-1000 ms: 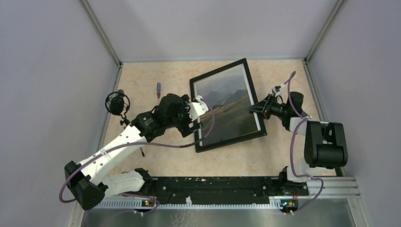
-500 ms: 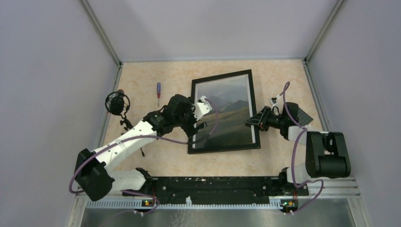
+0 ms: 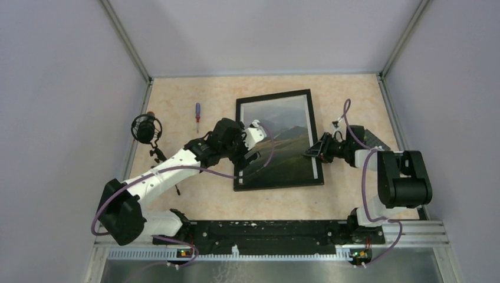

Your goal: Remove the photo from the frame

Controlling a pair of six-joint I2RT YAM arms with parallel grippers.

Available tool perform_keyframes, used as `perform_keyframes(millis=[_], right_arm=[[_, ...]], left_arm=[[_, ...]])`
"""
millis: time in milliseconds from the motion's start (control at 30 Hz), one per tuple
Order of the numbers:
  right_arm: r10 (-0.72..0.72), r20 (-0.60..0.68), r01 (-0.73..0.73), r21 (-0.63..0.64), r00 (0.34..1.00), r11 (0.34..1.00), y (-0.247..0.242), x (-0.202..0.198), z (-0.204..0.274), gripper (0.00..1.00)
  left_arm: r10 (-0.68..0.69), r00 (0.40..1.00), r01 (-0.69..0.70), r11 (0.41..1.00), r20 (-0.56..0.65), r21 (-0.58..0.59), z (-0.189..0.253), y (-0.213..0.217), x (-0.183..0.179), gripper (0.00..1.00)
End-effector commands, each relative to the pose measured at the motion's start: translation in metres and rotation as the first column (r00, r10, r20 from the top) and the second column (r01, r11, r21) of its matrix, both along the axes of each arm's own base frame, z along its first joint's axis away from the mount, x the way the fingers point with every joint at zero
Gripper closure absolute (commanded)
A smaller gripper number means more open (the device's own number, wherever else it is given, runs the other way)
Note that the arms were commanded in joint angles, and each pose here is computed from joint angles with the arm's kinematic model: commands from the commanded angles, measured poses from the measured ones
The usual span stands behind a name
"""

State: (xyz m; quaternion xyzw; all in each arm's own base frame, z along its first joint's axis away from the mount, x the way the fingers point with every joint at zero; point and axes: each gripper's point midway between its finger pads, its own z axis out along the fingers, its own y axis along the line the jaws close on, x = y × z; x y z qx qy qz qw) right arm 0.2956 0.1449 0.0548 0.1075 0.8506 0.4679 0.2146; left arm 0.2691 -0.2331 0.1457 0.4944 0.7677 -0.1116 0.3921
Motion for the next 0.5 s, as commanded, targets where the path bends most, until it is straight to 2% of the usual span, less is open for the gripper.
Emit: perform_keyframes(millis=[0, 200, 367, 467], right_arm=[[-0.008, -0.074, -0.001, -0.12, 0.997, 0.993, 0.002, -0.011, -0.027, 0.65], [-0.02, -0.09, -0.003, -0.249, 0.996, 0.969, -0.014, -0.005, -0.043, 0.52], [-0.024, -0.063, 0.005, -0.287, 0.998, 0.958, -0.019, 0.0, -0.03, 0.31], [-0.034, -0.008, 0.029, -0.32, 0.999, 0.947, -0.025, 0.006, -0.013, 0.23]], left_arm=[[-0.006, 1.0, 0.007, 0.999, 0.017, -0.04, 0.003, -0.007, 0.006, 0.01], [-0.012, 1.0, 0.012, 1.0, 0.006, -0.019, -0.004, -0.006, 0.006, 0.01], [-0.053, 0.999, 0.053, 0.998, -0.009, 0.017, -0.013, -0.006, 0.004, 0.01], [-0.122, 0.992, 0.124, 0.99, -0.032, 0.063, -0.025, -0.006, -0.003, 0.01]])
